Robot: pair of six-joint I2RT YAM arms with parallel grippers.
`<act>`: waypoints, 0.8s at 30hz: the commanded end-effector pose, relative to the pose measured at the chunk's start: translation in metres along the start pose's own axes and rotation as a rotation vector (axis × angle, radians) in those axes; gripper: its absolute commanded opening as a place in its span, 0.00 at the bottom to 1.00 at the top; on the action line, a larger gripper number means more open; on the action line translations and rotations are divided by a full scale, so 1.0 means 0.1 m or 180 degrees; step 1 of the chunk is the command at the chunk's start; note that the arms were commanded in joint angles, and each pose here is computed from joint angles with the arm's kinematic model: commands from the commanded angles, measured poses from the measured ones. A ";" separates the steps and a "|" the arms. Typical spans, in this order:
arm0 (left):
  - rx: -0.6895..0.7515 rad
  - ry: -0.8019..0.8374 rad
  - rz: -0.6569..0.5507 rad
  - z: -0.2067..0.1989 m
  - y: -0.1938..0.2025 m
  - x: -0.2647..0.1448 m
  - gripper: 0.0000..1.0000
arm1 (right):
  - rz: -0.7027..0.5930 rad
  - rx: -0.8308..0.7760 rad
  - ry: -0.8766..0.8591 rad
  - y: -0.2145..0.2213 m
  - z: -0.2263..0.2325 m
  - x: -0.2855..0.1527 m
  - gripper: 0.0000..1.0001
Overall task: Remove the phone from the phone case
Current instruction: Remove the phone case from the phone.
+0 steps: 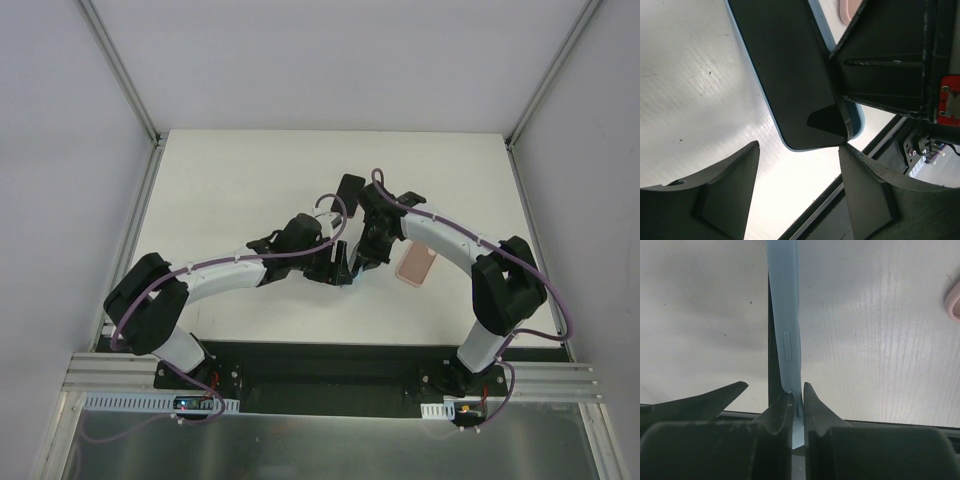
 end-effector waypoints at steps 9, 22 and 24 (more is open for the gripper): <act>0.0354 -0.0199 -0.0510 -0.14 -0.48 -0.21 0.60 | 0.0229 0.0067 -0.0074 0.13 0.08 -0.09 0.01; 0.0429 -0.0586 -0.0341 0.00 -0.37 0.01 0.54 | 0.0230 0.0067 -0.0119 0.15 0.11 -0.11 0.01; 0.0435 -0.0738 -0.0345 0.09 -0.36 0.02 0.52 | 0.0231 0.0065 -0.0130 0.15 0.11 -0.12 0.01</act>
Point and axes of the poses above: each gripper's point midway between its finger pads, its own x axis out along the fingers, its own z axis along the line the jaws close on, y = z × x, the point moved 1 cm from there along -x, back along the fingers, and after that the axes turned 15 degrees about x, right-handed, at the moved point
